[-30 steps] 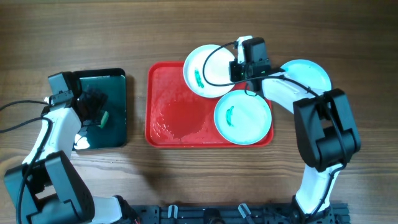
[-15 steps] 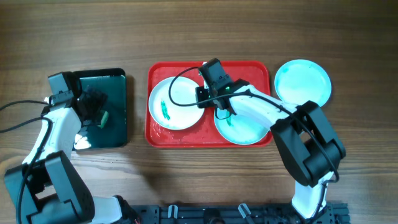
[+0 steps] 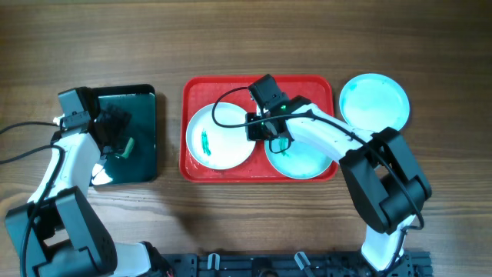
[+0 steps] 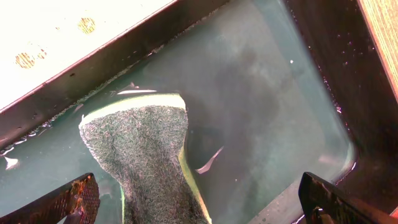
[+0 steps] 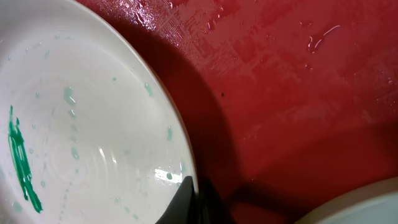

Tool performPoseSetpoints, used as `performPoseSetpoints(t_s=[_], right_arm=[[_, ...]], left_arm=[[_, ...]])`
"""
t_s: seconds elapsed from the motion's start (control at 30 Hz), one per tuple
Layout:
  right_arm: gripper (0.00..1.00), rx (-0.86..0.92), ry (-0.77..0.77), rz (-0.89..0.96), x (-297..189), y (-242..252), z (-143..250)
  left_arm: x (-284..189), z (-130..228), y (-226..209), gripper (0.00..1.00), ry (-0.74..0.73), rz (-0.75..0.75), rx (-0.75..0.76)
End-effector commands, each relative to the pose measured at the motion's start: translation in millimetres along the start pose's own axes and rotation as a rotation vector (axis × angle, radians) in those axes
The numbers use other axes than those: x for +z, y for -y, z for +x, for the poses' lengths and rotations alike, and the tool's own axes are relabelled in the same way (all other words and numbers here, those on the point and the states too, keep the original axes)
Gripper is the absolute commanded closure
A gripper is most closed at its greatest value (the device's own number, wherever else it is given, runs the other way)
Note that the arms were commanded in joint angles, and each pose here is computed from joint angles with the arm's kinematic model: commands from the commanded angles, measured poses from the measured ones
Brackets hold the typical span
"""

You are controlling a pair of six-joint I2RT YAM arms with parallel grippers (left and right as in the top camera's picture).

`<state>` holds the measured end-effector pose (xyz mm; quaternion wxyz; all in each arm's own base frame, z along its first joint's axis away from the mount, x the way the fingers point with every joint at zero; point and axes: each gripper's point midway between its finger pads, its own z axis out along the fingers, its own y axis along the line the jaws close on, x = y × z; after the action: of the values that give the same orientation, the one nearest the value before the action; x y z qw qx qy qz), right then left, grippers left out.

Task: Clean dirty plates on tray and stack at the side
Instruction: 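Rinse the sponge in the basin with the left gripper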

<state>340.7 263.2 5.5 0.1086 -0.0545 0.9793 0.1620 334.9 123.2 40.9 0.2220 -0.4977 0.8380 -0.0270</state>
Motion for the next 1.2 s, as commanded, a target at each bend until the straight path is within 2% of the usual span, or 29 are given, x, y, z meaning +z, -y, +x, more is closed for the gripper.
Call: performPoseSetpoints(t_s=[0.0,0.03,0.07,0.13,0.2,0.23,0.4,0.53,0.6,0.67,0.73,0.8,0.83,0.87,1.03,1.17], right_arm=[[0.96,-0.014,-0.009,-0.011,-4,-2,5],[0.96,-0.014,-0.010,-0.011,-4,-2,5],[0.96,-0.014,-0.009,-0.011,-4,-2,5],[0.96,-0.014,-0.009,-0.011,-4,-2,5],[0.96,-0.014,-0.009,-0.011,-4,-2,5],[0.96,-0.014,-0.009,-0.011,-4,-2,5],[0.96,-0.014,-0.008,-0.011,-4,-2,5],[0.96,-0.014,-0.008,-0.011,-4,-2,5],[0.96,-0.014,-0.008,-0.011,-4,-2,5],[0.96,-0.013,-0.008,-0.011,-4,-2,5],[0.95,-0.014,-0.008,-0.011,-4,-2,5],[0.95,-0.014,-0.009,-0.011,-4,-2,5],[0.96,-0.014,-0.009,-0.011,-4,-2,5],[0.96,-0.014,-0.009,-0.011,-4,-2,5],[0.96,-0.014,-0.010,-0.010,-4,-2,5],[0.96,-0.016,-0.009,-0.010,-4,-2,5]], left_arm=[[-1,17,13,0.00,-0.104,0.079,-0.011],[-5,42,16,0.00,-0.234,0.115,-0.019],[-7,50,15,0.00,-0.272,0.118,-0.035],[-4,43,3,0.00,-0.225,0.040,-0.107],[-4,35,-32,0.00,-0.130,-0.157,-0.310],[-5,32,-40,0.00,-0.096,-0.198,-0.356],[1,3,-34,0.02,0.039,-0.173,-0.359],[21,3,-28,0.10,0.028,-0.150,-0.361],[30,3,-28,0.20,0.027,-0.151,-0.361],[37,8,-32,0.37,0.010,-0.173,-0.358],[41,12,-35,0.44,-0.001,-0.187,-0.357],[41,12,-35,0.70,-0.001,-0.186,-0.357],[41,11,-35,0.90,0.000,-0.186,-0.357],[41,12,-35,0.96,-0.003,-0.185,-0.356],[30,18,-12,0.96,-0.075,-0.074,-0.367],[-15,1,15,0.96,-0.036,0.078,-0.334]])
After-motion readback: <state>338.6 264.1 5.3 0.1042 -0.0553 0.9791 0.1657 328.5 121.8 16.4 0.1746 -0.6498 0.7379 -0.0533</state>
